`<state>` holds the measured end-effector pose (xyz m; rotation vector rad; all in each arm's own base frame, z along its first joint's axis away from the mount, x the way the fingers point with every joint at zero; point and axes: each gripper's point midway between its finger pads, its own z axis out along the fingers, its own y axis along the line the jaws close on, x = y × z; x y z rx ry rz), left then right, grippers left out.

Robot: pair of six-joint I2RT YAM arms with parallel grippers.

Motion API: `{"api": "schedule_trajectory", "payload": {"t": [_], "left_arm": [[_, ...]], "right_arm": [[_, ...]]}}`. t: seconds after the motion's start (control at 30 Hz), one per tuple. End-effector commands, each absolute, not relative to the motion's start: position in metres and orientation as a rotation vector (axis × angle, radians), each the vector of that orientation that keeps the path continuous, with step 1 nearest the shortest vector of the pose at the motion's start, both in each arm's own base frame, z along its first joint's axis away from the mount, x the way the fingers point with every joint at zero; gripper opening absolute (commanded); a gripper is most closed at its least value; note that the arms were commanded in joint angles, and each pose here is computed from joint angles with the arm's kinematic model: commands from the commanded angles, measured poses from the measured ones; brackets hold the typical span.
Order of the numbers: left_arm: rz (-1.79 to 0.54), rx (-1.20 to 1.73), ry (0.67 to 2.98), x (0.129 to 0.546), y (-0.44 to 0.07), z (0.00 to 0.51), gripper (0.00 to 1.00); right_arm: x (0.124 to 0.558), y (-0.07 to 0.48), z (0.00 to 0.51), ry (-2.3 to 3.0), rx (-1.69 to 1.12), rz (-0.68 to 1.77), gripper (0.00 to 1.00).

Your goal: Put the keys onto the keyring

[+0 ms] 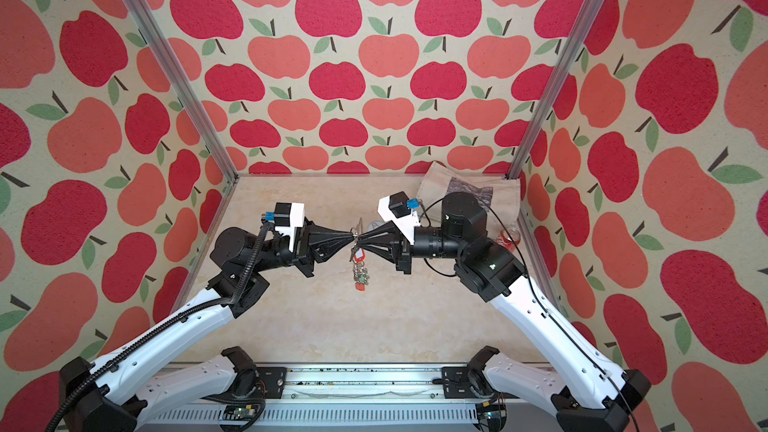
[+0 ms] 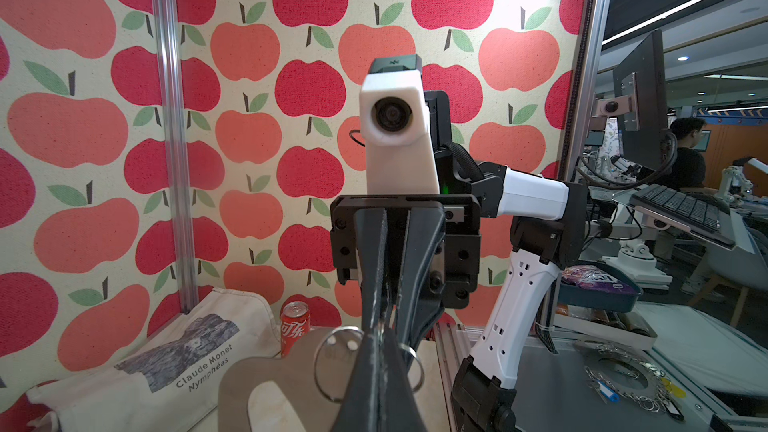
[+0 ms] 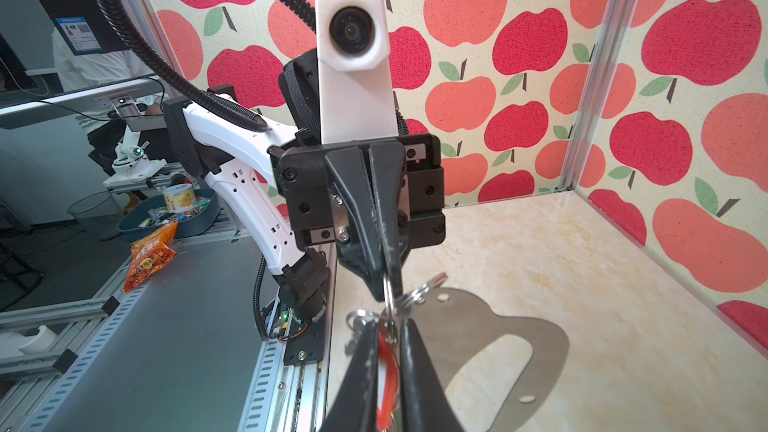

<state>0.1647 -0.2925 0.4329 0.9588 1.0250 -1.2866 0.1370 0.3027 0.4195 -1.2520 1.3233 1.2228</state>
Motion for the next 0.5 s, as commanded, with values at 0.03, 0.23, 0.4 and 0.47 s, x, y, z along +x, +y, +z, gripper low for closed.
{"api": "schedule_trajectory", "payload": {"t": [0.03, 0.23, 0.4, 0.47], "left_arm": [[-1.281, 0.960, 0.954, 0.1579, -0.2867, 0.4434, 0.00], [-1.286, 0.962, 0.958, 0.1580, -0.2877, 0.4423, 0.00], [-1.292, 0.964, 0.966, 0.1589, -0.2885, 0.4410, 0.00], [-1.294, 0.965, 0.975, 0.1592, -0.2891, 0.4398, 0.00]], "right_arm": [[0.1353, 0.3030, 0.4219, 1.307, -1.249, 1.248, 0.13], [0.1346, 0.3028, 0.4243, 1.294, -1.245, 1.251, 0.05], [0.1346, 0.3023, 0.4254, 1.289, -1.240, 1.246, 0.00], [0.1345, 0.3018, 0.4250, 1.294, -1.246, 1.234, 0.00]]}}
